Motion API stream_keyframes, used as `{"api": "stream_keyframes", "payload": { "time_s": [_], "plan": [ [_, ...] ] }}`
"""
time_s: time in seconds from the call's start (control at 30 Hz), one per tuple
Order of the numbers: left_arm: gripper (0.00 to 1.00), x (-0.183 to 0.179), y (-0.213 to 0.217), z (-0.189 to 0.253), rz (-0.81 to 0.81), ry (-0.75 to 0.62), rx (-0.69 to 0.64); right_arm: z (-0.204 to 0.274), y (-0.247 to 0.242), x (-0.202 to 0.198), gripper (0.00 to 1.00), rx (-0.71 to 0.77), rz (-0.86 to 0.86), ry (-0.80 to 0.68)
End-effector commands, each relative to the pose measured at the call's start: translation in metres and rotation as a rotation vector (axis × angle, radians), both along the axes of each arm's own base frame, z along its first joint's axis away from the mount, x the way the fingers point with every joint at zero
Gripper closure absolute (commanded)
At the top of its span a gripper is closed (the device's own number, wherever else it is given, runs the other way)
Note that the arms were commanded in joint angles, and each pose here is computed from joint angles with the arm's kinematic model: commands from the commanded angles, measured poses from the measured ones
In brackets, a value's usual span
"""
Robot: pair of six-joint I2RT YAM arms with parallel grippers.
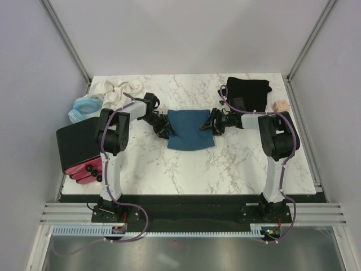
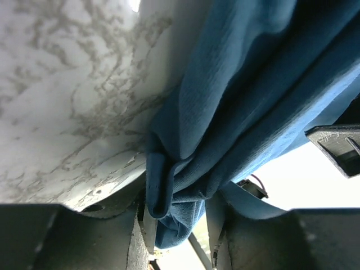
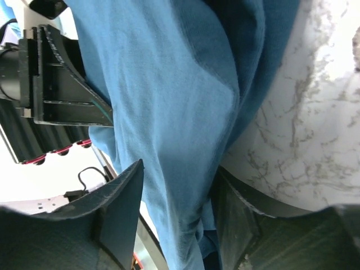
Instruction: Fold and stack the t-shirts
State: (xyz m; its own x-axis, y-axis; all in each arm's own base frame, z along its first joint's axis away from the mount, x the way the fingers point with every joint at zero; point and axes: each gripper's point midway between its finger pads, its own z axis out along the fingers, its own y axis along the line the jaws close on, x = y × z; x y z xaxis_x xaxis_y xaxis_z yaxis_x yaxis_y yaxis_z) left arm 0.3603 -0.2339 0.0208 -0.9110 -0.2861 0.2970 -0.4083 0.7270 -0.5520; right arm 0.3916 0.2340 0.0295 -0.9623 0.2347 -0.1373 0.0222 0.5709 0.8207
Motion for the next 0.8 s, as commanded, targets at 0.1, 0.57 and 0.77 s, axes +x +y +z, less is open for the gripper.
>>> {"api": "stream_keyframes", "payload": {
  "time_s": [0.1,0.57,0.77],
  "plan": [
    [0.59,0.0,-0.003,-0.022,-0.012,-0.011,0.012,-0.053,0.007,-0.022,0.35,-0.101,0.024,0.1],
    [0.65,-0.001,-0.003,-0.02,-0.025,-0.024,0.004,-0.056,0.016,-0.026,1.0,-0.165,0.003,0.074],
    [0.65,0.0,-0.003,-0.013,-0.026,-0.04,0.003,-0.037,0.014,-0.01,1.0,-0.197,0.006,-0.003]
  ]
}}
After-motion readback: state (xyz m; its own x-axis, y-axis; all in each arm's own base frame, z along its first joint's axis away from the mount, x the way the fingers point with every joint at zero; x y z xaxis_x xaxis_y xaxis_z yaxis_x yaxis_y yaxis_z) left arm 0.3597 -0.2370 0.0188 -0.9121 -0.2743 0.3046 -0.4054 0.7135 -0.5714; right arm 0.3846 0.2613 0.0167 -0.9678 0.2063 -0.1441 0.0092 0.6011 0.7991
